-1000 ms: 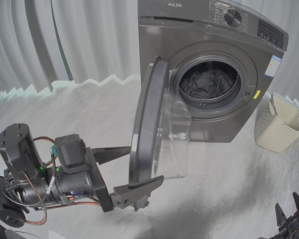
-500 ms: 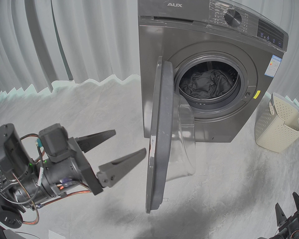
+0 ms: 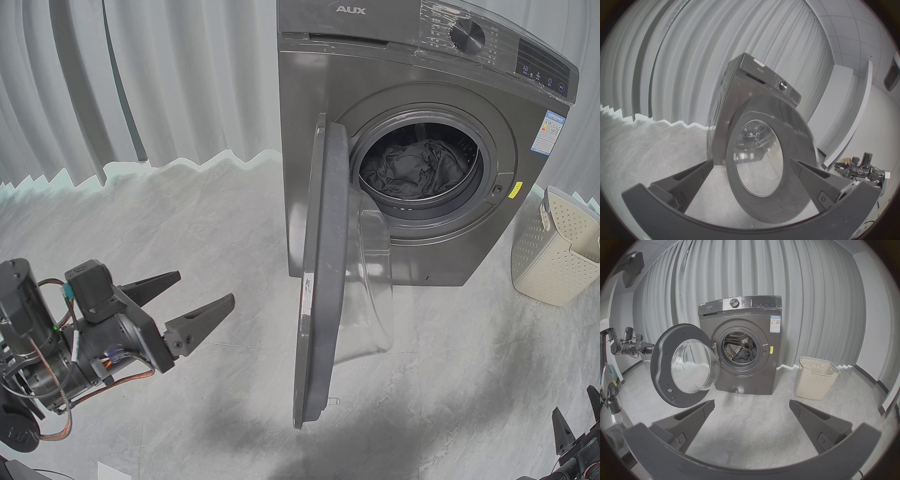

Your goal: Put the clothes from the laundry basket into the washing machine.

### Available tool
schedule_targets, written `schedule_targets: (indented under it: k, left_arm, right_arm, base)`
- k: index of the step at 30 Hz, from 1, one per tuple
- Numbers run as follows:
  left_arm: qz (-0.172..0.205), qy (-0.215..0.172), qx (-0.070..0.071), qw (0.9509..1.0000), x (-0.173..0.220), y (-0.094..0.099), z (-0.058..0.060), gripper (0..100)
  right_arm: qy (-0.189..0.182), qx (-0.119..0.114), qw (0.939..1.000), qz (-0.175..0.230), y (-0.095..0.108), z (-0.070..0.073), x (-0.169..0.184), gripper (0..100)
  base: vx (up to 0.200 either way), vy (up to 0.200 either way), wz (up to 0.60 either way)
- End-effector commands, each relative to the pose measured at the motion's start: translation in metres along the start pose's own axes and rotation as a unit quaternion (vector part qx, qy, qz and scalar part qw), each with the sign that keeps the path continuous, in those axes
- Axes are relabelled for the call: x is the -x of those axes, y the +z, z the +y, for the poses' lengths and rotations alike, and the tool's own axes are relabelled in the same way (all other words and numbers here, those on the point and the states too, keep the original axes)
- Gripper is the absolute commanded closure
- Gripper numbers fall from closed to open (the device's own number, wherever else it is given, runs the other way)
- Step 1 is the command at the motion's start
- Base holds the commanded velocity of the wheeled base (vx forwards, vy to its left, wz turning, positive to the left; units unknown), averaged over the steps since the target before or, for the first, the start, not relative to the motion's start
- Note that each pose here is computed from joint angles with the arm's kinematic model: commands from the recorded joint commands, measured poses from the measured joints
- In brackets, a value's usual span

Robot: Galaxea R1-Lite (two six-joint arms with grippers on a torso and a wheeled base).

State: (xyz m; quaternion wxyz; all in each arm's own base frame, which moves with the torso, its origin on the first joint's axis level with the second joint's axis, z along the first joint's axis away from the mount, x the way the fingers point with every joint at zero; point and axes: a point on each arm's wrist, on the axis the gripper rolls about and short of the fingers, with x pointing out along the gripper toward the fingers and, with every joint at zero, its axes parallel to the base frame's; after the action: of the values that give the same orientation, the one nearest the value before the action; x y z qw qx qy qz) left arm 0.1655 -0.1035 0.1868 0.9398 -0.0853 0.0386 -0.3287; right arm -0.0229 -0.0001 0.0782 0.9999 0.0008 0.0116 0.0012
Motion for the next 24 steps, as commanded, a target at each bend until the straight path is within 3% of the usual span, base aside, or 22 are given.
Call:
schedule_targets:
  k: [1, 11, 20, 24]
  left_arm:
    - [0.041, -0.001, -0.002, 0.9991, -0.043, -0.014, 0.000, 0]
    - [0.046, -0.030, 0.007, 0.9985, -0.102, -0.020, -0.014, 0]
    - [0.010, -0.078, 0.009, 0.9969, -0.155, -0.016, -0.045, 0]
    - [-0.006, -0.080, 0.016, 0.9967, -0.181, -0.016, -0.051, 0]
  right_arm:
    - [0.000, 0.000, 1.0000, -0.005, -0.002, 0.000, 0.001, 0]
    - [0.001, 0.000, 1.0000, -0.005, -0.002, 0.000, 0.001, 0]
    - [0.001, 0.000, 1.0000, -0.005, -0.002, 0.000, 0.001, 0]
    - [0.000, 0.000, 1.0000, -0.005, -0.002, 0.000, 0.001, 0]
  base:
    - [0.000, 0.000, 0.00]
    - [0.000, 0.000, 0.00]
    - [0.000, 0.000, 0.00]
    - [0.000, 0.000, 0.00]
